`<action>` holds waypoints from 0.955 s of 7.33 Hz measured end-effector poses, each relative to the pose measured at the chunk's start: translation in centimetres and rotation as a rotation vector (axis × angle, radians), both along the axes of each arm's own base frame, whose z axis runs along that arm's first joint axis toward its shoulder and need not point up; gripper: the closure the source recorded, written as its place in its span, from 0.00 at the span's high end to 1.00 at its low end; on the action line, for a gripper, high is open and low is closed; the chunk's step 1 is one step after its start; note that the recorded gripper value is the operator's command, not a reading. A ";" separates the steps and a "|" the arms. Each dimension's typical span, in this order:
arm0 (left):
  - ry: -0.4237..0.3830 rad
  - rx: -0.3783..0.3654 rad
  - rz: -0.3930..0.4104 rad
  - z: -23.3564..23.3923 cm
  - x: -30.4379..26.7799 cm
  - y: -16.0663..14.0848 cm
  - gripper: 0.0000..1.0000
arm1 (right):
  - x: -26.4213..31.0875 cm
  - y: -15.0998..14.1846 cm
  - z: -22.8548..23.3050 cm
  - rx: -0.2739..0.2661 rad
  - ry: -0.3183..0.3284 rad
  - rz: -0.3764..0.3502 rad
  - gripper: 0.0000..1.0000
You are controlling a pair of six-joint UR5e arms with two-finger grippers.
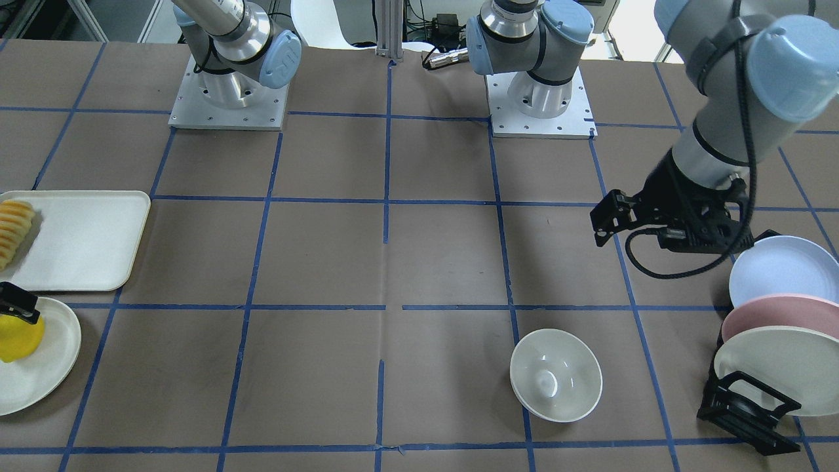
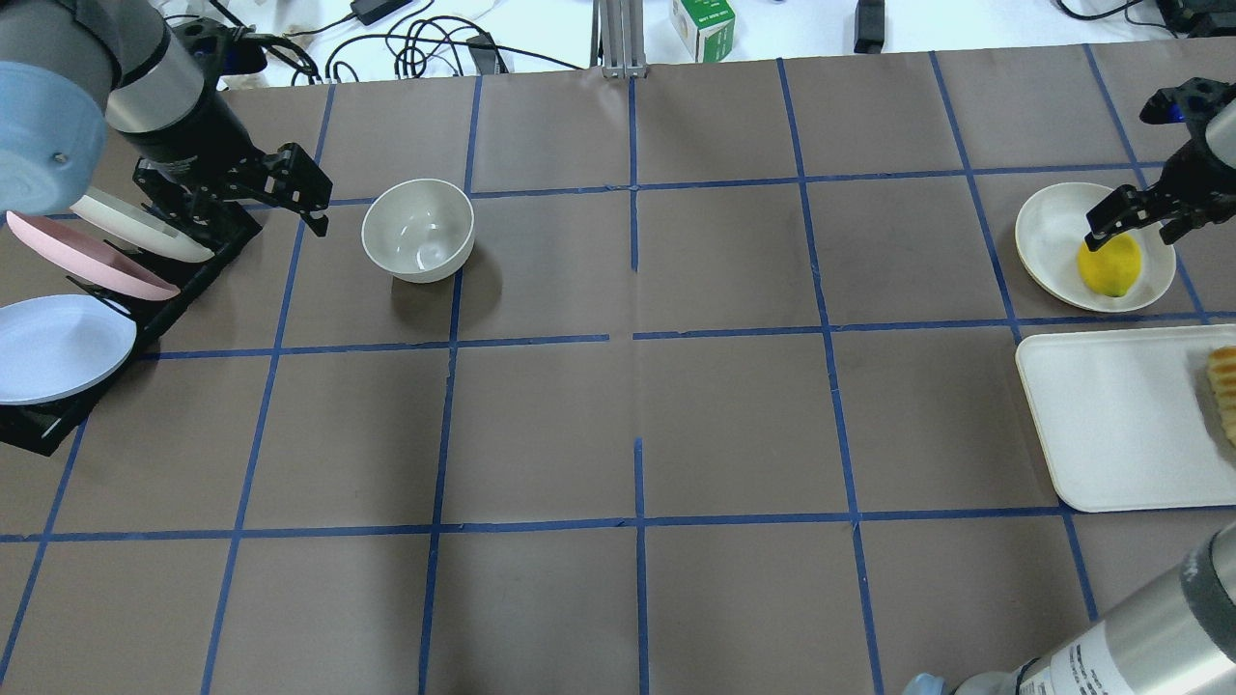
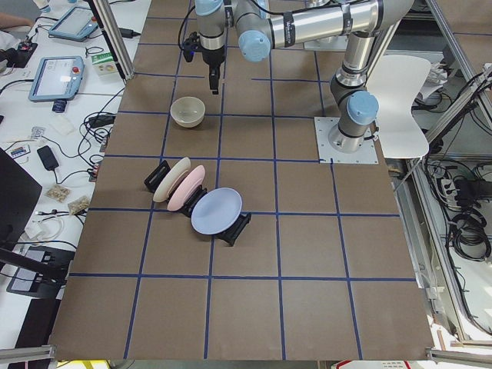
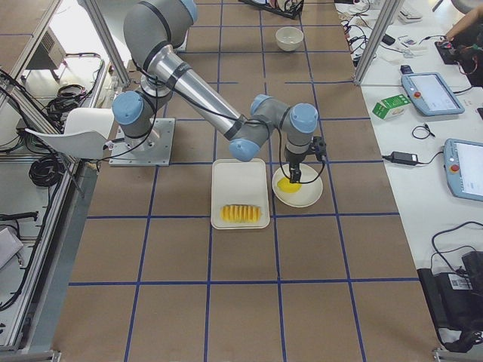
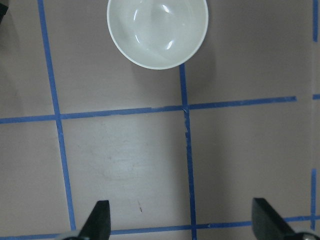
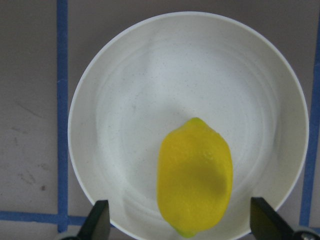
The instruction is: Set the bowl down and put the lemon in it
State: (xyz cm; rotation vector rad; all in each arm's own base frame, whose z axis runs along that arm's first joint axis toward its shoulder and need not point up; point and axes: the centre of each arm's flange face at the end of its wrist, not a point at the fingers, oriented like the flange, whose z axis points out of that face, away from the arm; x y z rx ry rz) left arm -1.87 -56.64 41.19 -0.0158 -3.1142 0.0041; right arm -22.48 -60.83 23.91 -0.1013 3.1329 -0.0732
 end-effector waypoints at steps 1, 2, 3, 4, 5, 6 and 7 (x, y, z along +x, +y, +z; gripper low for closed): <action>0.014 -0.029 -0.003 -2.4 1.5 -2.1 1.00 | -0.2 -0.2 -1.7 0.001 0.001 0.003 0.98; 0.036 -0.062 -0.009 -5.6 2.2 -4.6 1.00 | -0.4 -0.4 -2.9 0.001 0.001 0.004 0.69; 0.066 -0.074 -0.014 -8.9 2.4 -6.5 1.00 | -0.5 -0.5 -3.6 0.001 0.002 0.005 0.29; 0.079 -0.094 -0.022 -11.7 2.4 -8.0 1.00 | -0.6 -0.6 -4.1 0.003 0.003 0.004 0.24; 0.081 -0.114 -0.029 -13.7 2.3 -9.1 1.00 | -0.6 -0.6 -4.3 0.007 0.006 0.003 0.23; 0.078 -0.134 -0.048 -15.7 2.3 -10.1 1.00 | -0.7 -0.6 -4.2 0.010 0.009 0.002 0.24; 0.075 -0.151 -0.066 -17.6 2.3 -10.8 0.91 | -0.8 -0.7 -3.4 0.005 0.014 0.001 0.24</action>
